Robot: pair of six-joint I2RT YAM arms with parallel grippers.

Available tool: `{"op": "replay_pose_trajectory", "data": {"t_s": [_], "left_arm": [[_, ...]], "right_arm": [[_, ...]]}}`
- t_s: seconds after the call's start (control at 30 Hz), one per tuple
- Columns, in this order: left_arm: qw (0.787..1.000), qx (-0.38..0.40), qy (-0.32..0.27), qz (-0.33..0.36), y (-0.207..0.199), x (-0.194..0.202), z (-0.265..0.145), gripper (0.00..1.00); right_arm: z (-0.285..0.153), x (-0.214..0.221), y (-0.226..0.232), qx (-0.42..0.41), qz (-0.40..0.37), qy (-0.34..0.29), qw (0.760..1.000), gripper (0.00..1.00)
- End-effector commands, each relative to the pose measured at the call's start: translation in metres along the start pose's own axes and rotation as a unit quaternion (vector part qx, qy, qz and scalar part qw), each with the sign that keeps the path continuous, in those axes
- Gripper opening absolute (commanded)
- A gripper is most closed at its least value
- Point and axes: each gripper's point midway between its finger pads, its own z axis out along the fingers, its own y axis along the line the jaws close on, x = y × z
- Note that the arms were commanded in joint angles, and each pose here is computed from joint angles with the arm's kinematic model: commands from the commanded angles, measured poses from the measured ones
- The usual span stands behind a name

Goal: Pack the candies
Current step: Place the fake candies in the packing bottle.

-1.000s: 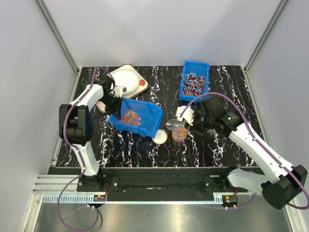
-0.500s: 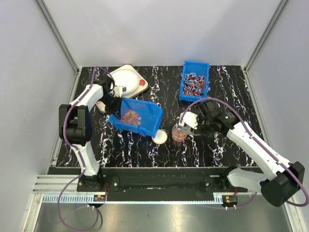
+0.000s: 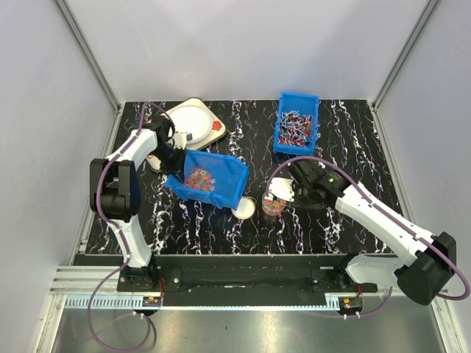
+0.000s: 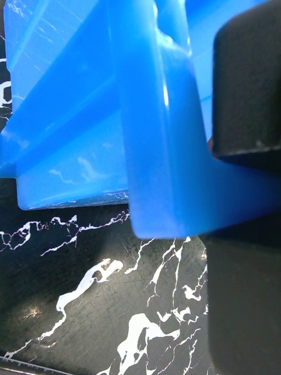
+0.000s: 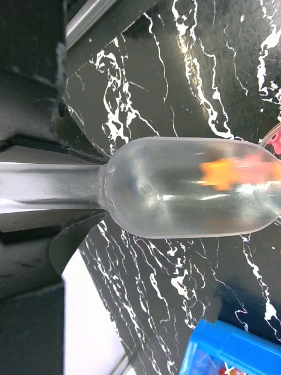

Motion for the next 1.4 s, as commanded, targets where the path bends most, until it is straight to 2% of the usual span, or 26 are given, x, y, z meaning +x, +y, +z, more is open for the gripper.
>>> {"op": "replay_pose_trajectory", "data": {"t_s": [0.0, 0.4, 0.7, 0.97, 1.37], "left_arm": [[0.998, 0.037, -0.047, 0.009, -0.02, -0.014, -0.021, 0.0], [0.998, 0.04, -0.047, 0.009, -0.02, -0.014, -0.021, 0.0], [0.998, 0.042, -0.045, 0.008, -0.02, -0.013, -0.019, 0.0], [0.998, 0.042, -0.045, 0.007, -0.02, -0.013, -0.019, 0.0], [0.998, 0.039, -0.043, 0.006, -0.018, -0.013, -0.017, 0.0]], "right_arm": [[-0.006, -0.001, -0.012, 0.033, -0.018, 0.027, 0.999, 0.0], [-0.013, -0.01, -0.02, 0.058, -0.043, 0.04, 0.997, 0.0], [-0.022, -0.018, -0.024, 0.072, -0.031, 0.009, 0.997, 0.0], [-0.03, -0.044, -0.039, 0.111, -0.027, -0.045, 0.992, 0.0], [-0.033, -0.074, -0.055, 0.151, -0.044, -0.071, 0.985, 0.0]]}}
